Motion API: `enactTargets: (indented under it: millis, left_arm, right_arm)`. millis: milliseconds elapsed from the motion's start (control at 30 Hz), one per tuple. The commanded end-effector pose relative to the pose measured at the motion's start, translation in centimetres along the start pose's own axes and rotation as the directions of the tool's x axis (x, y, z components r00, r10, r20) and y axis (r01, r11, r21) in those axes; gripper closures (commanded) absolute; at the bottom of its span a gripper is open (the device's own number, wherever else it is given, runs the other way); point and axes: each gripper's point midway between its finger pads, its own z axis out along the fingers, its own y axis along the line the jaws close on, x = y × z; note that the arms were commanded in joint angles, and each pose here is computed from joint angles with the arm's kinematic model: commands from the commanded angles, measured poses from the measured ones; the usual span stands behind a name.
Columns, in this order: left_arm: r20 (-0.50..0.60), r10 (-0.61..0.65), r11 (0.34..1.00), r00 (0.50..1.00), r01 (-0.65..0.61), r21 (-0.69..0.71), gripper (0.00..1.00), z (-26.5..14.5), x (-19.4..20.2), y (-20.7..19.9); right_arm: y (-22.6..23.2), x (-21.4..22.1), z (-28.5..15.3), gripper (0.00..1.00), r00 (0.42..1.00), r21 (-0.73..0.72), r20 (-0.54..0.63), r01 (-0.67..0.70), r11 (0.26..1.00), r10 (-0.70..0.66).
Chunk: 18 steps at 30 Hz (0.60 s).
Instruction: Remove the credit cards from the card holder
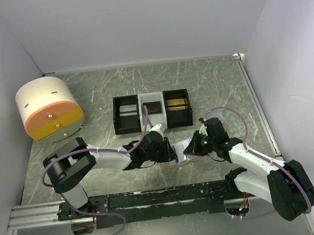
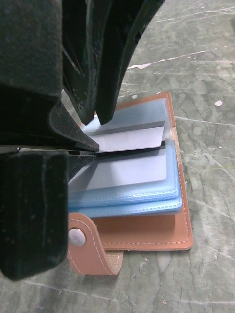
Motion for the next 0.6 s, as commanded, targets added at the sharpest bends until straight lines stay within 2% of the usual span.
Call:
enactTargets:
  millis: [0,167,400,567]
  left_arm:
    - [-0.031,-0.021,0.998,0.999,0.019,-0.059,0.65,0.5,1.4,1.8]
    - [-0.025,-0.035,0.984,0.999,0.03,-0.173,0.71,0.1,1.6,3.8]
    - [-0.035,-0.031,0.984,0.999,0.025,-0.175,0.75,0.3,1.8,4.0]
    - [-0.033,-0.025,0.985,0.999,0.019,-0.169,0.76,0.2,1.7,3.8]
  right_arm:
    - [0.0,0.0,-0.1,1.0,1.0,-0.006,0.003,-0.01,1.0,0.01]
    - [1.2,-0.1,-0.1,0.99,1.0,-0.066,-0.006,-0.005,0.998,0.005]
    - [2.3,-0.1,0.0,0.87,1.0,-0.131,-0.009,-0.011,0.991,0.01]
    - [2.2,-0.2,0.4,0.86,1.0,-0.127,-0.02,-0.005,0.992,0.002]
